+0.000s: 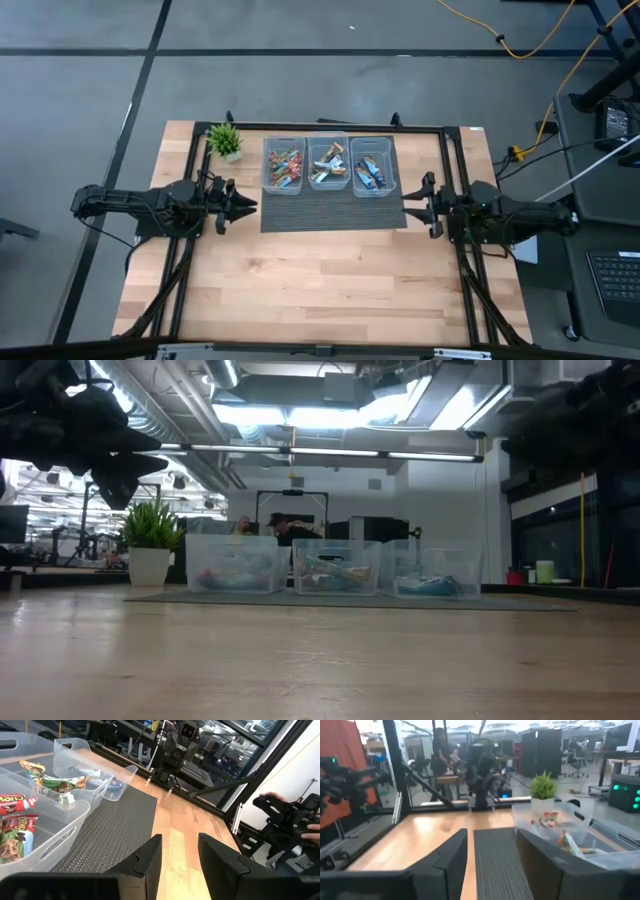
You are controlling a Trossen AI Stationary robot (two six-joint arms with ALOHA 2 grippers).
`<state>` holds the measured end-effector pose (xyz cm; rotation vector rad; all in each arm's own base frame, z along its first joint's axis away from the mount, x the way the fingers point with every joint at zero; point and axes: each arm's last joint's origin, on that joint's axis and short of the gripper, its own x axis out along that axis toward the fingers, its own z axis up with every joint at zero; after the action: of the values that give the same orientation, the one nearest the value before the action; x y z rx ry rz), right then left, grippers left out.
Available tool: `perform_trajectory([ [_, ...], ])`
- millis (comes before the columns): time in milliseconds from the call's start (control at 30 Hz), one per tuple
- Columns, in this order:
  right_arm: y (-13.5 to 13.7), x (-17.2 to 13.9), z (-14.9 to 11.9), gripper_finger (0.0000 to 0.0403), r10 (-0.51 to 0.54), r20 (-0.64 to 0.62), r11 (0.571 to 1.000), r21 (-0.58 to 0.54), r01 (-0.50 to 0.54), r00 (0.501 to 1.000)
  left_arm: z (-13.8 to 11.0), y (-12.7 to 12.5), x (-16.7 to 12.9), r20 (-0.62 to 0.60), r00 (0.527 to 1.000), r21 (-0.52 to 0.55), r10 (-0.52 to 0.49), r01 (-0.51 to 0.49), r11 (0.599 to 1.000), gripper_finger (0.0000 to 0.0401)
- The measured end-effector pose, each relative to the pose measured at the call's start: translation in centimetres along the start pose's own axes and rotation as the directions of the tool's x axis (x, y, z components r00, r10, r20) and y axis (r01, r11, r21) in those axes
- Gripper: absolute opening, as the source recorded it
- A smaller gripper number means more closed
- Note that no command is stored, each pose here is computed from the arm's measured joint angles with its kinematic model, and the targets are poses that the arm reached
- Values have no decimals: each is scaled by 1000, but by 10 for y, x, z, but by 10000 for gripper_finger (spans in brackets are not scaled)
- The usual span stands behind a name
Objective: Pick and place Granola Bars by type
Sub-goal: Return to Home Position
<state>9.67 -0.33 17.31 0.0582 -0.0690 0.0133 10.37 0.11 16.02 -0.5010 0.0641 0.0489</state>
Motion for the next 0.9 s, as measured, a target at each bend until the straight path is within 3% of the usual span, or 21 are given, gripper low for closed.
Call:
perform_trajectory([
  [567, 0, 0, -5, 174, 8, -40, 1000, -15, -8, 999, 0, 0, 0, 1, 1000, 7, 6, -6, 1000, 120],
  [633, 0, 0, -5, 174, 8, -40, 1000, -15, -8, 999, -2, 1, 0, -22, 1000, 126, 5, -2, 992, 120],
  [733, 0, 0, -5, 174, 8, -40, 1000, -15, -8, 999, -3, 1, 2, -37, 999, 339, 14, -1, 941, 120],
  [900, 0, 0, -5, 174, 7, -40, 1000, -15, -8, 999, -3, 3, 2, -21, 999, 503, 47, -30, 864, 120],
])
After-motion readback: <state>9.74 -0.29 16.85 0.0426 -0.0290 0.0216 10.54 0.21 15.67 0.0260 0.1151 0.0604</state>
